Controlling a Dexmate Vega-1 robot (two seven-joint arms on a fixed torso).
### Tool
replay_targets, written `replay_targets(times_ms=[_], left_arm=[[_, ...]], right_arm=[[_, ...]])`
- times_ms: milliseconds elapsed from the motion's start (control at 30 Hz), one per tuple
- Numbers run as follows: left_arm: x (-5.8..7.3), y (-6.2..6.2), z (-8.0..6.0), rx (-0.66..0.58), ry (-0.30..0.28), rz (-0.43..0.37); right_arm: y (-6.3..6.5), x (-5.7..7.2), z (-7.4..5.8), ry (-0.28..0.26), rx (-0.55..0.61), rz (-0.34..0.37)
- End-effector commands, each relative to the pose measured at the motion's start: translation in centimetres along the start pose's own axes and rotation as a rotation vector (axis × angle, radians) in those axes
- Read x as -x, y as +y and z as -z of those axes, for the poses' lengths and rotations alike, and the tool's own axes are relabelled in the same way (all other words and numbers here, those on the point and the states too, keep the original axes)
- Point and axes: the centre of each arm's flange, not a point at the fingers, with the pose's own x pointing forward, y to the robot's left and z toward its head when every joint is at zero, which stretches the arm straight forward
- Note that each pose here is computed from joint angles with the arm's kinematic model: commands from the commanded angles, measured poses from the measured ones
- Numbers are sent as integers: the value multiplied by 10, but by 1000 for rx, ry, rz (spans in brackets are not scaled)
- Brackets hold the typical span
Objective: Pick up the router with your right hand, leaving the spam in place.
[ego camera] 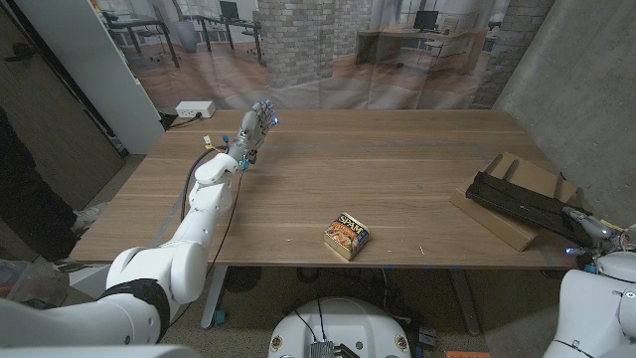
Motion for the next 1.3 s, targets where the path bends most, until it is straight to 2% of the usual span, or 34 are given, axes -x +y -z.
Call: replay_targets(times_ms=[33, 567, 967, 1300], left_arm=[[-4, -1, 0, 3, -1, 1], [-3, -1, 0, 1, -4, 2], [-1, -1, -3, 3, -11, -1], [1, 0, -4, 4, -15, -4]], right_arm=[[-2, -1, -8, -124, -143, 12], [-2, 0, -8, -218, -258, 7], [-1, 3, -18, -310, -303, 8], [-2, 4, -25, -359, -324, 9]])
